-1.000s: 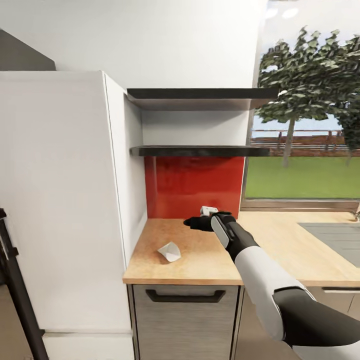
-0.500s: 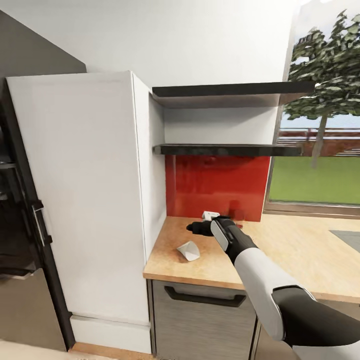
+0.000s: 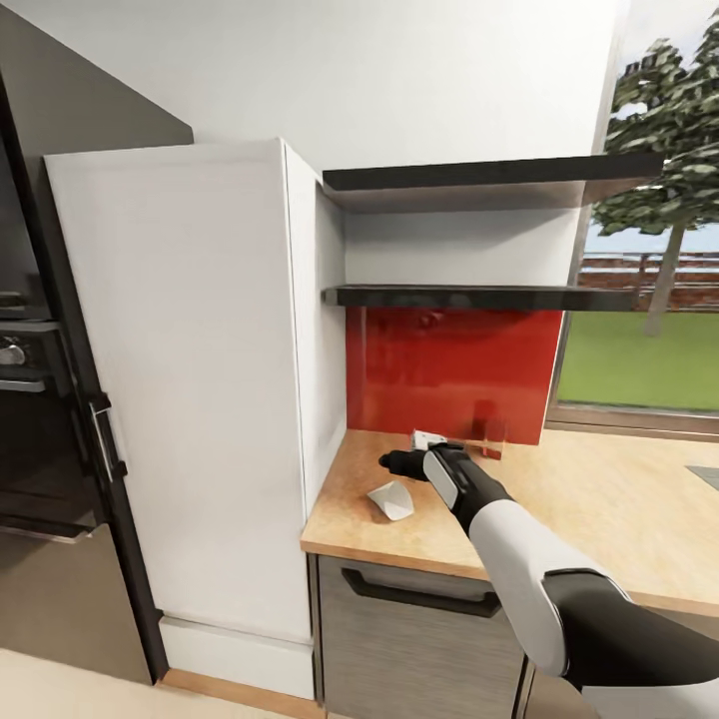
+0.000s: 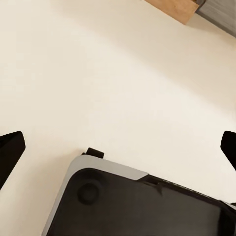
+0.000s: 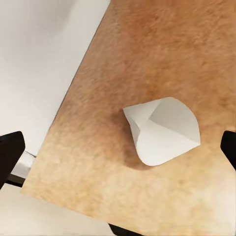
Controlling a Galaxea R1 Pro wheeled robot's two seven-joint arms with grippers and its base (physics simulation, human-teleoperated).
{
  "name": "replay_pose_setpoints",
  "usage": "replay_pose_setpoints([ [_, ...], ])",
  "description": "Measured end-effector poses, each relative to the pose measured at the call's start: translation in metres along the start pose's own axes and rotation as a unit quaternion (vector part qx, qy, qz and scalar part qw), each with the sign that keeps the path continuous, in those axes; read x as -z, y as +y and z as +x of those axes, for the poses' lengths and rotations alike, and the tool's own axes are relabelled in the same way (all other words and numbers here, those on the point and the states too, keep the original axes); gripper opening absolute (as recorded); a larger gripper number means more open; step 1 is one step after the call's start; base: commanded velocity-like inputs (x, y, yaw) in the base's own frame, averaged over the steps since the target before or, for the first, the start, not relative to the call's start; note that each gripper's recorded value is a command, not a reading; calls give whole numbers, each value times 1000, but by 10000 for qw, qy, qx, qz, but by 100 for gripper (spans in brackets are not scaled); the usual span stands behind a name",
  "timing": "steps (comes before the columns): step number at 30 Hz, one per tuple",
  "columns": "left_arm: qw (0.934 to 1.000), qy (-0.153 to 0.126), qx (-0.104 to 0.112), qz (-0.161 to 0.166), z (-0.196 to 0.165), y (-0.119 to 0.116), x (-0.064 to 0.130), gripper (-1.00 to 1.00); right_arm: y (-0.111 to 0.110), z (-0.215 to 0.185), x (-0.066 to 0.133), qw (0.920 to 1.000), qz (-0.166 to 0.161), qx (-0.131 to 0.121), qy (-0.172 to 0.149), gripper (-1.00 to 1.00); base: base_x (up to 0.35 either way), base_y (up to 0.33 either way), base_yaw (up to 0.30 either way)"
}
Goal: Set up a coffee station on the kitchen countertop: keep the coffee maker on the countertop, move the bottle of coffee from the kitchen shelf to the counter next to the coffee maker, place a paper coffee filter on top of the coffee maker, put the saucer next to the coffee maker with the coffee cup on the saucer, and place the electric kettle next to the coffee maker.
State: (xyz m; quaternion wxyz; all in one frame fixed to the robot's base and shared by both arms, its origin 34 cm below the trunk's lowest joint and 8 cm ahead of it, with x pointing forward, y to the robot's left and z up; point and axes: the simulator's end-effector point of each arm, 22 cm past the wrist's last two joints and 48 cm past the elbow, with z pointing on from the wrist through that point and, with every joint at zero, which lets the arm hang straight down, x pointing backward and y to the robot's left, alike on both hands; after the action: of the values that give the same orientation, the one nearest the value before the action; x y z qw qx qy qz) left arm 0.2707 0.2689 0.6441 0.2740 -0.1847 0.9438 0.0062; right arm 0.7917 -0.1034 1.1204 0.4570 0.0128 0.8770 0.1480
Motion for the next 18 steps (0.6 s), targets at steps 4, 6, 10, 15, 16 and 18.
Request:
replay_pose_setpoints([
  [4, 10000, 1, -2, -4, 0, 0, -3, 100, -3, 8, -5, 10000, 18, -16, 63, 100, 0, 0, 0],
  [6, 10000, 0, -2, -5, 0, 0, -5, 100, -4, 12, -7, 10000, 26, -20, 86, 100, 0, 0, 0],
  [10, 10000, 2, -2, -6, 1, 0, -9, 100, -8, 17, -11, 9998, 96, -16, 146, 100, 0, 0, 0],
  [15, 10000, 1, -2, -6, 2, 0, -13, 100, -16, 33, -17, 9993, 198, -17, 311, 100, 0, 0, 0],
  [16, 10000, 1, -2, -6, 2, 0, -14, 100, -17, 36, -18, 9992, 213, -16, 341, 100, 0, 0, 0],
  [18, 10000, 0, -2, -5, 2, 0, -16, 100, -18, 40, -20, 9991, 225, -18, 366, 100, 0, 0, 0],
])
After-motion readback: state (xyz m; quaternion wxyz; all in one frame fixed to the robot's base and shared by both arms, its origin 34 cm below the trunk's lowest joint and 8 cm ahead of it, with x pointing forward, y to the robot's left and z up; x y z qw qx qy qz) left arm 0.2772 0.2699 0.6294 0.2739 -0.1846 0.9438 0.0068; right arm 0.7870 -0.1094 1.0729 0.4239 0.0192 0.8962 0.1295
